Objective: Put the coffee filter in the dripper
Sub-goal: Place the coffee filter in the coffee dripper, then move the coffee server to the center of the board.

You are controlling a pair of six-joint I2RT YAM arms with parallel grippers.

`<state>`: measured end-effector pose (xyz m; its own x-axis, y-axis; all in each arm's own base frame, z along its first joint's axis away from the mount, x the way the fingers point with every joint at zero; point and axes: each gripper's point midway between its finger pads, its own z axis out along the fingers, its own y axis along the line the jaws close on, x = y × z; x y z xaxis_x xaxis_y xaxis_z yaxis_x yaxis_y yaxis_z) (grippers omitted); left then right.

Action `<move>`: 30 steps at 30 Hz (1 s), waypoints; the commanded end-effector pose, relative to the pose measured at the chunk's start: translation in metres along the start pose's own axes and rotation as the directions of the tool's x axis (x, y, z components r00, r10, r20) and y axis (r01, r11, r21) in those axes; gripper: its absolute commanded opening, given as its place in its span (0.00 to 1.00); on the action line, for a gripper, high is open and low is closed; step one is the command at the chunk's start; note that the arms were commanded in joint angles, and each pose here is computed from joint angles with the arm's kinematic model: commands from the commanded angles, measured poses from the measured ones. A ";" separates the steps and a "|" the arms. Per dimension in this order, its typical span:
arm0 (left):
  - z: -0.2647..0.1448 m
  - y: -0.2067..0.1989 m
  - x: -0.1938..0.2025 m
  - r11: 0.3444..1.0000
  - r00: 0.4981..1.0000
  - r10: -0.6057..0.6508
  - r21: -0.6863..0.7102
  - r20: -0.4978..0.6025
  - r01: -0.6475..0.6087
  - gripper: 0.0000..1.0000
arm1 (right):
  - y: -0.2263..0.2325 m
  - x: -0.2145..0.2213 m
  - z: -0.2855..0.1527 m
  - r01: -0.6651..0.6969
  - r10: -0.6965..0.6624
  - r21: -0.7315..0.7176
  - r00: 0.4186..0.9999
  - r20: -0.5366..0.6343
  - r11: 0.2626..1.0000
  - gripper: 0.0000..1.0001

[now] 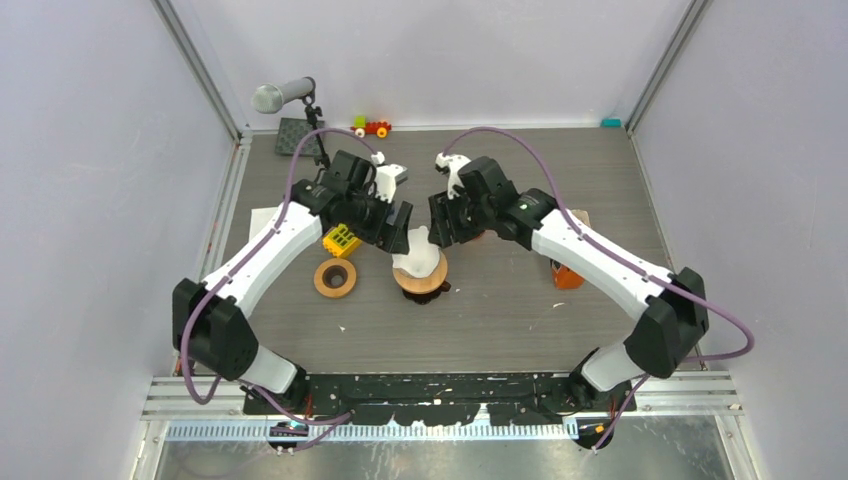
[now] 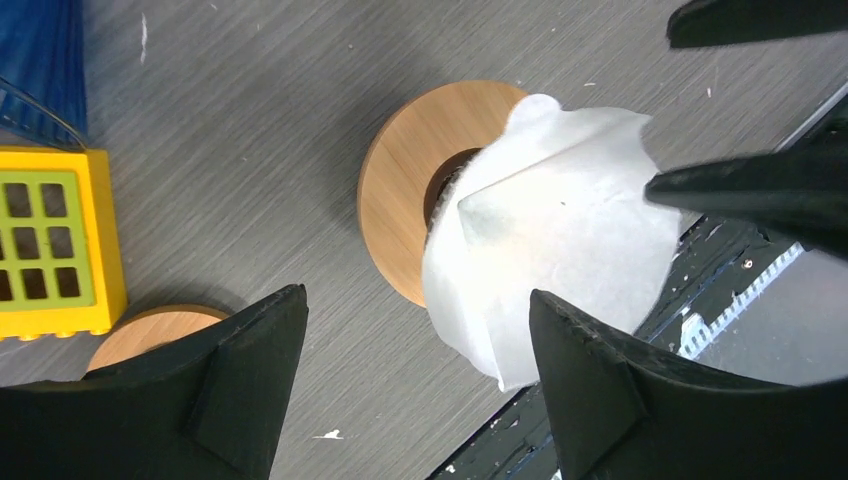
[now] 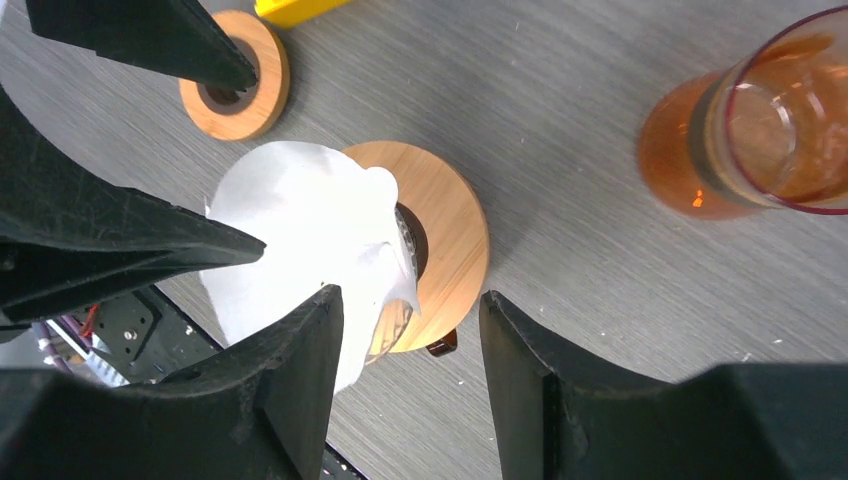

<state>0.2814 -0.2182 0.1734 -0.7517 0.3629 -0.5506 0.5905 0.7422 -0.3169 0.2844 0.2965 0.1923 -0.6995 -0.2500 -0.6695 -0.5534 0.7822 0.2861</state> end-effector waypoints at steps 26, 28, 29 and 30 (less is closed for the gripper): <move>-0.080 -0.039 -0.052 0.979 0.925 0.186 0.013 0.330 -0.202 0.84 | -0.172 -0.075 -0.010 -0.231 0.179 0.299 0.965 0.191 0.926 0.55; -0.079 -0.038 -0.050 0.979 0.926 0.186 0.015 0.329 -0.202 0.84 | -0.175 -0.073 0.001 -0.241 0.198 0.294 0.966 0.168 0.925 0.54; -0.079 -0.038 -0.050 0.980 0.926 0.184 0.015 0.329 -0.201 0.84 | -0.176 -0.072 0.006 -0.247 0.208 0.292 0.965 0.158 0.924 0.54; -0.079 -0.038 -0.049 0.980 0.926 0.184 0.015 0.330 -0.200 0.84 | -0.177 -0.071 0.010 -0.250 0.215 0.288 0.965 0.149 0.924 0.53</move>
<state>0.2735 -0.2176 0.2596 -0.5434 0.3080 -0.7810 0.7074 0.6688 -0.2285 0.4174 0.1760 0.1677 -0.7541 -0.0202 -0.6564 -0.2130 0.9530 0.2154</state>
